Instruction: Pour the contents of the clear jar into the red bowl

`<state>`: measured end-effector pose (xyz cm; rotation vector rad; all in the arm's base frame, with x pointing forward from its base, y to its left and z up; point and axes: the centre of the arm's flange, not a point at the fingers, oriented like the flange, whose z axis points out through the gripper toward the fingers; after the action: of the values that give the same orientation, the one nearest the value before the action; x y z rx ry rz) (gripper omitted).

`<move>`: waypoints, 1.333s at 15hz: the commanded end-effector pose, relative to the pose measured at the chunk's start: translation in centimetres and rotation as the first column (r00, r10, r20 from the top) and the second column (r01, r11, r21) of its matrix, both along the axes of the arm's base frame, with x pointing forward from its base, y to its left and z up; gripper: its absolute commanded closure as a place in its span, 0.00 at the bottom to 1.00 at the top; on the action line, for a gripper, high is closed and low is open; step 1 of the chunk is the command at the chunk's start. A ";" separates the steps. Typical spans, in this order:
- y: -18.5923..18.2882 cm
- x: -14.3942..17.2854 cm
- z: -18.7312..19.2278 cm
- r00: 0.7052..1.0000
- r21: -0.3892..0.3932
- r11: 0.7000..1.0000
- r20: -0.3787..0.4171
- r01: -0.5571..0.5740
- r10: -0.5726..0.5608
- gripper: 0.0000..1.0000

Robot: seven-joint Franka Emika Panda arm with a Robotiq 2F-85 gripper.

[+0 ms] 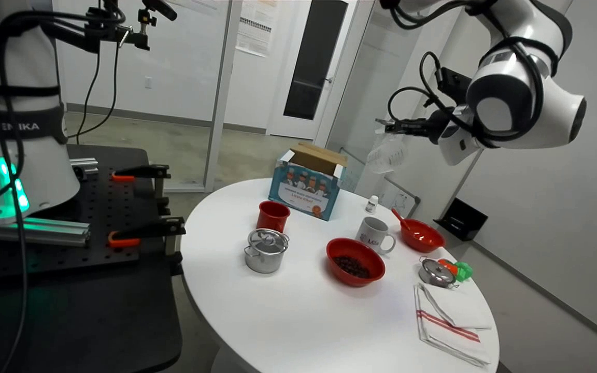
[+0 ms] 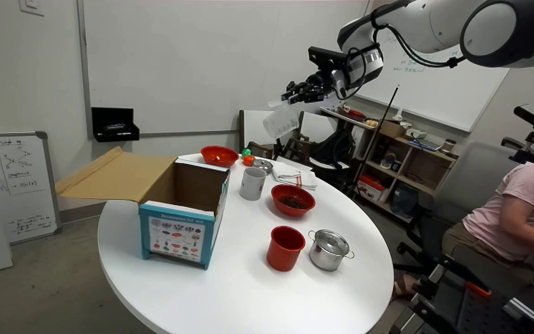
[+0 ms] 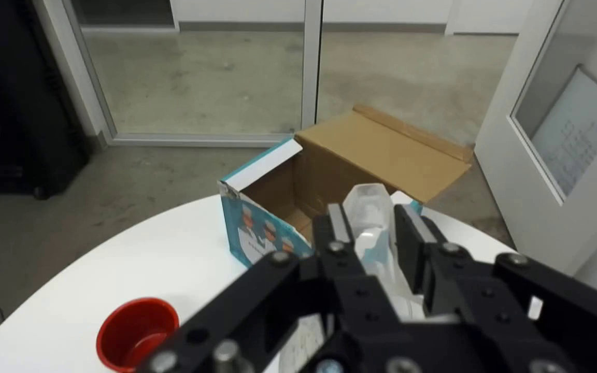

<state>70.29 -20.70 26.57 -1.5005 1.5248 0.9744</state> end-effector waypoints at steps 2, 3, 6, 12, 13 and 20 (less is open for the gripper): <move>-0.6 -2.8 2.1 0.999 -0.251 0.967 -0.017 0.042 -0.048 0.93; -1.2 -3.0 2.4 0.998 -0.303 0.951 -0.019 0.054 -0.063 0.93; -3.6 -4.0 2.3 0.993 -0.454 0.886 -0.023 0.096 -0.120 0.93; -6.6 -6.7 -3.1 0.965 -0.708 0.690 -0.045 0.152 -0.259 0.93; -6.9 -7.1 -4.1 0.958 -0.741 0.653 -0.048 0.155 -0.282 0.93; -8.1 -10.3 -9.3 0.894 -0.934 0.356 -0.132 0.033 -0.429 0.93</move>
<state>62.23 -29.49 17.22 -1.7680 2.6078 0.1500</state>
